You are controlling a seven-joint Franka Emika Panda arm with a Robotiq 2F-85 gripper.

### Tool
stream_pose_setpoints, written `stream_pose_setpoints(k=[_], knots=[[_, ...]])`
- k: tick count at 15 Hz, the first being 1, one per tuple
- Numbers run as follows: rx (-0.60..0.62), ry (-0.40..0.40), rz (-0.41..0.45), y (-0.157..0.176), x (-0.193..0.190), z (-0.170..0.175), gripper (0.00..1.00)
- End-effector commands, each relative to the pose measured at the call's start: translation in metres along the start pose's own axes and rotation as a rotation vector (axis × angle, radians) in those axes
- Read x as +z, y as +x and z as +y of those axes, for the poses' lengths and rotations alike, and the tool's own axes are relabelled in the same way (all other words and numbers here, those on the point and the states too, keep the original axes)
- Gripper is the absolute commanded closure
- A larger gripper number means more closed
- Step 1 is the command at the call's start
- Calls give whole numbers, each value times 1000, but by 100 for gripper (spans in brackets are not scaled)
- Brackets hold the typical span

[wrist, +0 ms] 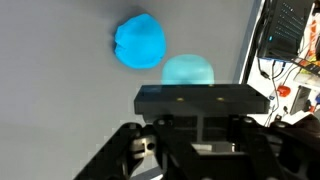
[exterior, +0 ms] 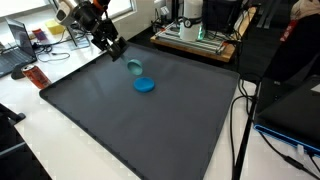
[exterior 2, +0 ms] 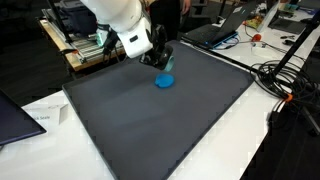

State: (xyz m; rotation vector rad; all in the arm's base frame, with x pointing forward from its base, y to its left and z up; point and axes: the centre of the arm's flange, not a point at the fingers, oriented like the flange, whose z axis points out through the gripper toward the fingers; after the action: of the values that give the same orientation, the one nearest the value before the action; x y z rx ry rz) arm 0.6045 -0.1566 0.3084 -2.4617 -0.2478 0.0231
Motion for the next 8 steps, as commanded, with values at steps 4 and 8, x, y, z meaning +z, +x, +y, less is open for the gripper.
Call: stream_pose_setpoints(k=[4, 8], knots=[[25, -169, 79, -37, 10, -64, 77], [34, -253, 123, -49, 12, -90, 77]])
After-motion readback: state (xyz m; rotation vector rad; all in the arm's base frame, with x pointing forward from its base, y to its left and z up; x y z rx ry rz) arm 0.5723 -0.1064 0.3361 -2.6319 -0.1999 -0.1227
